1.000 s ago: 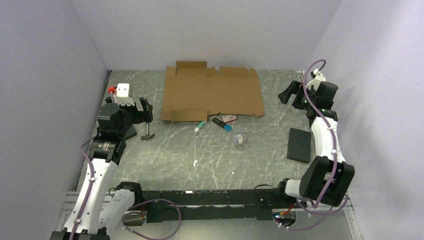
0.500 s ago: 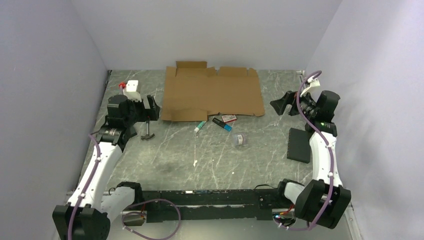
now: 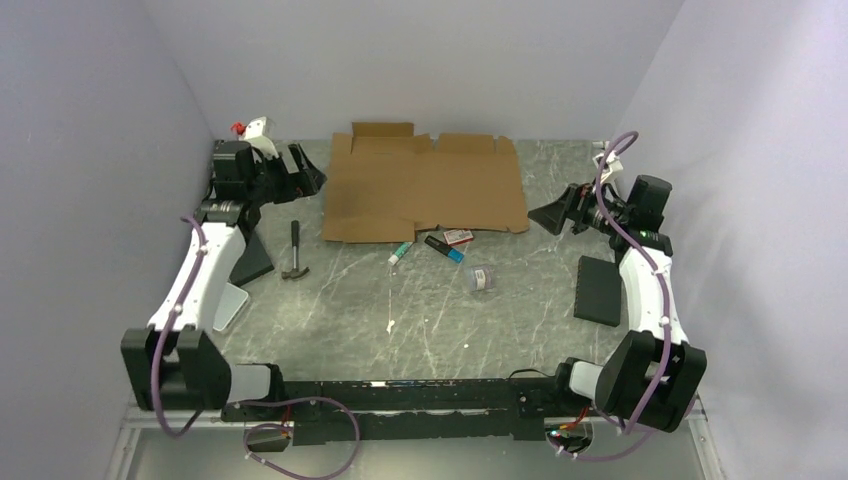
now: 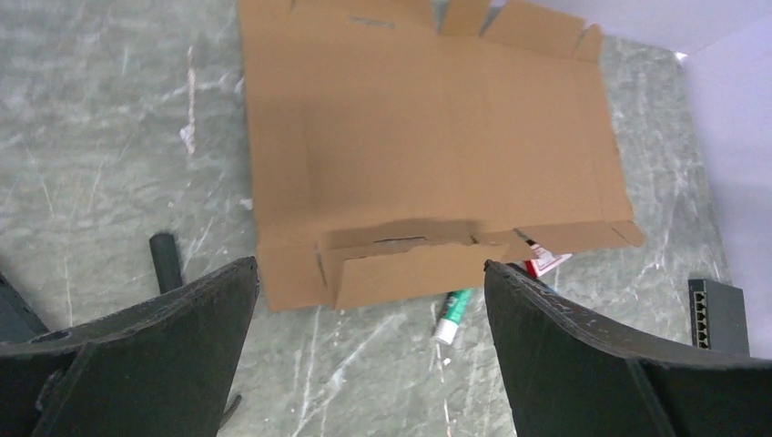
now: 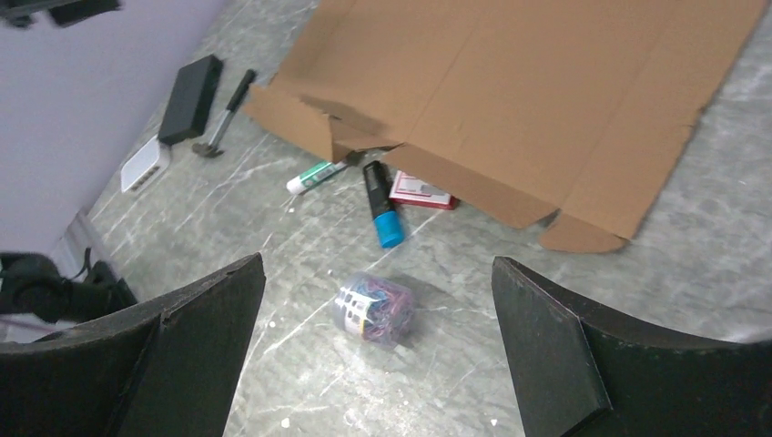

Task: Fold the paper box

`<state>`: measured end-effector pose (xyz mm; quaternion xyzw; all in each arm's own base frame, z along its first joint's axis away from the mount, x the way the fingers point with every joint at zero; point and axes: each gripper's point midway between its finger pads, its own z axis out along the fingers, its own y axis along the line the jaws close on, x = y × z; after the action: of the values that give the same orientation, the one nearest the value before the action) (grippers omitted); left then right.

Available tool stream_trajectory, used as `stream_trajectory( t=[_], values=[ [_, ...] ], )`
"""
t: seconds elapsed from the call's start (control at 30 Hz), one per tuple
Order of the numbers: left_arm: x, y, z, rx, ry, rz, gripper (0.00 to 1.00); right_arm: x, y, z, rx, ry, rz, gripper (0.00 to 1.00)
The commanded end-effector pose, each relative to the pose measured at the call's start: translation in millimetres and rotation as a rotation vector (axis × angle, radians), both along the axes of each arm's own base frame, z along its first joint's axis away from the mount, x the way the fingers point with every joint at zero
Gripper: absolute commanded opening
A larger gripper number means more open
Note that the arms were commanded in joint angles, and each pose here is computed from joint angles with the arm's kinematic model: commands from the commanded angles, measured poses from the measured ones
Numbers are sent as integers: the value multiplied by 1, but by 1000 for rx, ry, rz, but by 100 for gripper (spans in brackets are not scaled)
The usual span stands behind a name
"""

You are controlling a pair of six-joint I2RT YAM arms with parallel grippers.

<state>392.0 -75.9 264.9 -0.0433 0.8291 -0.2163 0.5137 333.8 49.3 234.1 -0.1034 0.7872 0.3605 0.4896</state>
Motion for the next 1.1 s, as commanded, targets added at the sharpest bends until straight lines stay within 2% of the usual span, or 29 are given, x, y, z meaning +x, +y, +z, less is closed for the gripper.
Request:
stream_trajectory(
  t=[0.0,0.2,0.33,0.4,0.67,1.07],
  values=[
    [30,25,-28,-105,91,41,99,-19,22,13,3,-111,151,100],
    [66,24,-83,-317,261,-39,100,-23,33,5,2,-112,192,100],
    [88,21,-123,-428,375,-90,85,-21,37,0,12,-94,205,100],
    [97,20,-140,-492,412,-106,81,-21,40,-2,12,-89,211,100],
    [110,23,-189,-529,531,-82,71,-18,45,-10,9,-62,225,100],
    [106,4,-208,-552,598,-118,55,-18,46,-12,6,-58,228,100]
  ],
)
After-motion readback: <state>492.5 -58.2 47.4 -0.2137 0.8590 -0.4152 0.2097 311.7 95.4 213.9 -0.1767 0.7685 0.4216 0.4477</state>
